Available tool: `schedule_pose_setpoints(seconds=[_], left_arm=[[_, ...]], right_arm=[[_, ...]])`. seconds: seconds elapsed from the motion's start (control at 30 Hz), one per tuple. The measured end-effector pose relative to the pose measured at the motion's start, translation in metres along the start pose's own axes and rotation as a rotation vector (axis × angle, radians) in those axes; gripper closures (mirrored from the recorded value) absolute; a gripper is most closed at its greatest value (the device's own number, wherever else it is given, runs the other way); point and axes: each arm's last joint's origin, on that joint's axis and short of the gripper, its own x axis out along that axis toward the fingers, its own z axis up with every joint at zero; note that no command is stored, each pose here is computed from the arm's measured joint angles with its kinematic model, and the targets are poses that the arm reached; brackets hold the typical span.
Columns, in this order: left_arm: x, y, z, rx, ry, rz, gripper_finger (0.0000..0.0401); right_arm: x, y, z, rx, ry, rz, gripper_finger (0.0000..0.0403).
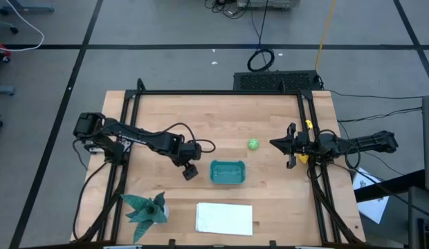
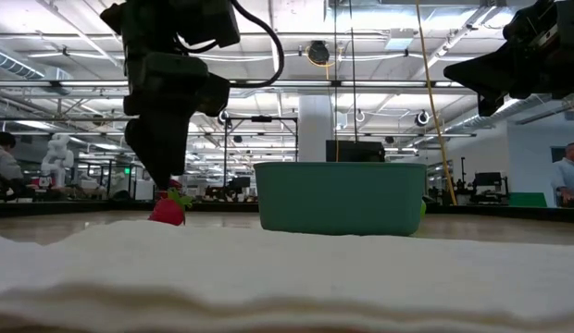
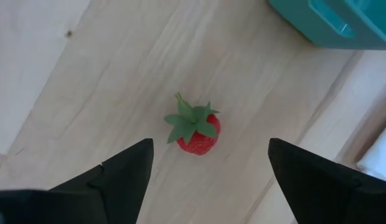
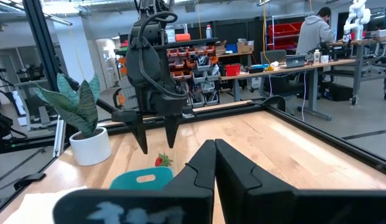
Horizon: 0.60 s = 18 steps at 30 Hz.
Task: Pick and placing Produce into tupperware
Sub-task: Put the red strawberry into the blue bin
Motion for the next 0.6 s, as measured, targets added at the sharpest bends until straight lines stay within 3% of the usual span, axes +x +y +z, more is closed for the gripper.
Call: schedule_pose_setpoints(seconds=[0.37,0.6], left_arm=[[0.000,0.000,0.001,-0.018,-0.031,0.035,0.0077],[0.010,-0.003,-0.002,-0.001,0.021,0.027,0.0077]], right_arm=[[0.000,0.000,0.000,0.000,0.000,0.000,0.0403],[0.000,0.000,0.000,0.000,0.000,0.000,0.0403]])
